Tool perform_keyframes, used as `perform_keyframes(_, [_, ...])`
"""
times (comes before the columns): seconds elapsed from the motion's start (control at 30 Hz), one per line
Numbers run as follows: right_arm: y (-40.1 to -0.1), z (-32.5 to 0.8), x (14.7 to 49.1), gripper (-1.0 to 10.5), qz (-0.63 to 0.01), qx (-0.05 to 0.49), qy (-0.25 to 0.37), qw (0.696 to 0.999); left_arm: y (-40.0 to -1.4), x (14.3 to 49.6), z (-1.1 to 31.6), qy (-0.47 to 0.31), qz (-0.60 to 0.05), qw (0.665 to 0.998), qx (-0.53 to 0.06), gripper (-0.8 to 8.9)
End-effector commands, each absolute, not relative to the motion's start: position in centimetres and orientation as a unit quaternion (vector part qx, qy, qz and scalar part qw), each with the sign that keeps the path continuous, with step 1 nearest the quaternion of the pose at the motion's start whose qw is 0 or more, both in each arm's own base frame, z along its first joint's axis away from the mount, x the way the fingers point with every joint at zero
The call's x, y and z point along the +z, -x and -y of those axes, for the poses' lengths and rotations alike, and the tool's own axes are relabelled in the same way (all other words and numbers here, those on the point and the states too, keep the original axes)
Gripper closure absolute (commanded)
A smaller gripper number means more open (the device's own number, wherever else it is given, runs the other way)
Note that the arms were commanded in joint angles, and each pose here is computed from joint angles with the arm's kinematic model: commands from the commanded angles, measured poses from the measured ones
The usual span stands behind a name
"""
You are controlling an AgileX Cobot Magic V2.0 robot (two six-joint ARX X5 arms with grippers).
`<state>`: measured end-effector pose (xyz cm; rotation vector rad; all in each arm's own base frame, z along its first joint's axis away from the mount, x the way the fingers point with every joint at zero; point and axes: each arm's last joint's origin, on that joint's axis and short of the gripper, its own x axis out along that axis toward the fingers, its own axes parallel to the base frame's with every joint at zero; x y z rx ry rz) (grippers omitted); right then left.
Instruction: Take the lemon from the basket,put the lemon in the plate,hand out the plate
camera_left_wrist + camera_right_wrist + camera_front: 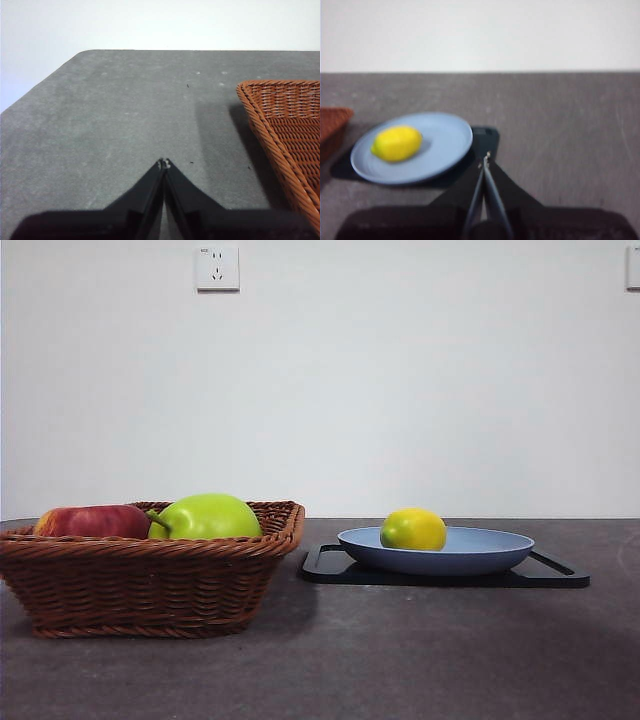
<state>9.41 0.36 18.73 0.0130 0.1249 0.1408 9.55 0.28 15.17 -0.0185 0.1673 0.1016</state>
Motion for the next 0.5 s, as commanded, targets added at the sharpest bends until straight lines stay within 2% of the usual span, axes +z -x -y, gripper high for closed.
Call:
perform_keyframes(0.03, [-9.5, -0.3, 17.4, 9.4, -0.065, 0.068, -0.028, 0.995, -9.6, 14.9, -0.3, 0.013, -0.082, 0.995, 0.052, 8.05])
perform_keyframes(0.5, [-9.6, -0.3, 14.8, 9.4, -0.093, 0.066, -0.051, 0.992, -9.6, 14.9, -0.3, 0.013, -0.082, 0.995, 0.052, 8.05])
